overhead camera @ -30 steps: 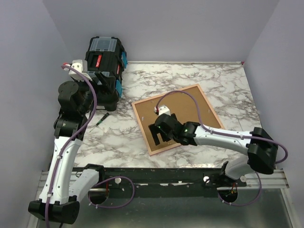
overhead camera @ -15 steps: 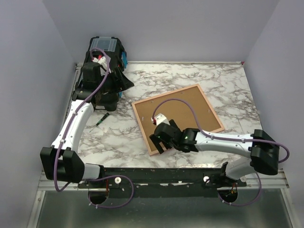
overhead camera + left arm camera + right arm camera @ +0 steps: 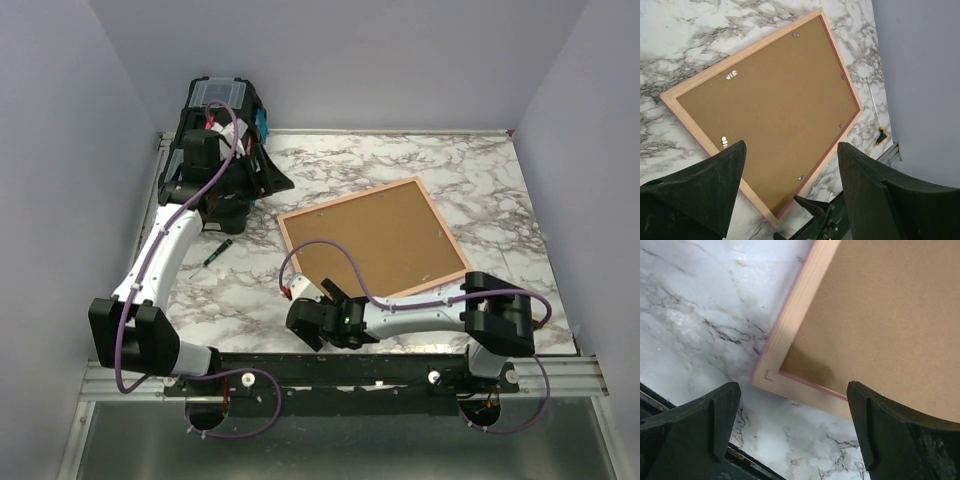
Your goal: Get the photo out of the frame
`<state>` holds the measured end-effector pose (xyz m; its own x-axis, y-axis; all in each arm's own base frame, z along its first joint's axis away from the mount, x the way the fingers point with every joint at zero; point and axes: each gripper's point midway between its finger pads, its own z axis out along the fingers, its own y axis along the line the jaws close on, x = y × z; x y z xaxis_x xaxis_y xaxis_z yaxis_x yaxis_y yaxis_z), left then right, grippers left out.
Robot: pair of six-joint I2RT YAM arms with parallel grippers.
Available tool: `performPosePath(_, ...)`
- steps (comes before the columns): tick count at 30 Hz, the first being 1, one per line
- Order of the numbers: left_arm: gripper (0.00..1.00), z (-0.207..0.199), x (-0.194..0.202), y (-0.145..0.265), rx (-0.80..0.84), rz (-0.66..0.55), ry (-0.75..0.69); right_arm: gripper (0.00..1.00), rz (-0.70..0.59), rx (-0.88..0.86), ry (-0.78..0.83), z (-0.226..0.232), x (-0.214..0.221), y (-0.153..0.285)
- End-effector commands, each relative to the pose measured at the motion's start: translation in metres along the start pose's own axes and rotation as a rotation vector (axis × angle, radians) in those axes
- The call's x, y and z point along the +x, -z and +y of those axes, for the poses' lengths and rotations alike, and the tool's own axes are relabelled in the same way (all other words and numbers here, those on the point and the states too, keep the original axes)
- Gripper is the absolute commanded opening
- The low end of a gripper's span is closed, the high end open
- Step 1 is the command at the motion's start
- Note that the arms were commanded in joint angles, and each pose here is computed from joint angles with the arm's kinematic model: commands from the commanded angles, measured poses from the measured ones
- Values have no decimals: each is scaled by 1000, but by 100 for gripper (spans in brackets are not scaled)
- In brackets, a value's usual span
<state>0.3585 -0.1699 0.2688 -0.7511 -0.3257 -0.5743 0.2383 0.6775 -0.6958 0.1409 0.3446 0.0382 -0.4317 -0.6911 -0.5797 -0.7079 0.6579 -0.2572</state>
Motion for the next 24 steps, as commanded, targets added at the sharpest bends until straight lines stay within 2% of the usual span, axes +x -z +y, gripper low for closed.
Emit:
performPosePath(1,75,-28,8,0,55,29,-145,98,-86,65,-145,-20,-11,16)
performPosePath(8,74,-52,35,-11,45,55,-315,100,-88,148,-401,-62,16,28)
performPosePath(11,73,-66,35,4,38,-89,-413,100,-88,126,-437,-65,26,30)
performPosePath(12,74,-73,30,14,49,-157,-441,100,-92,109,-425,-64,26,31)
performPosePath(15,75,-77,30,31,18,-247,-466,100,-116,72,-341,-61,21,31)
performPosePath(18,76,-59,46,33,-44,-210,-399,98,-141,31,-231,-56,7,31)
performPosePath(24,76,1,112,45,-150,-132,-104,89,-180,-89,14,-34,-12,29)
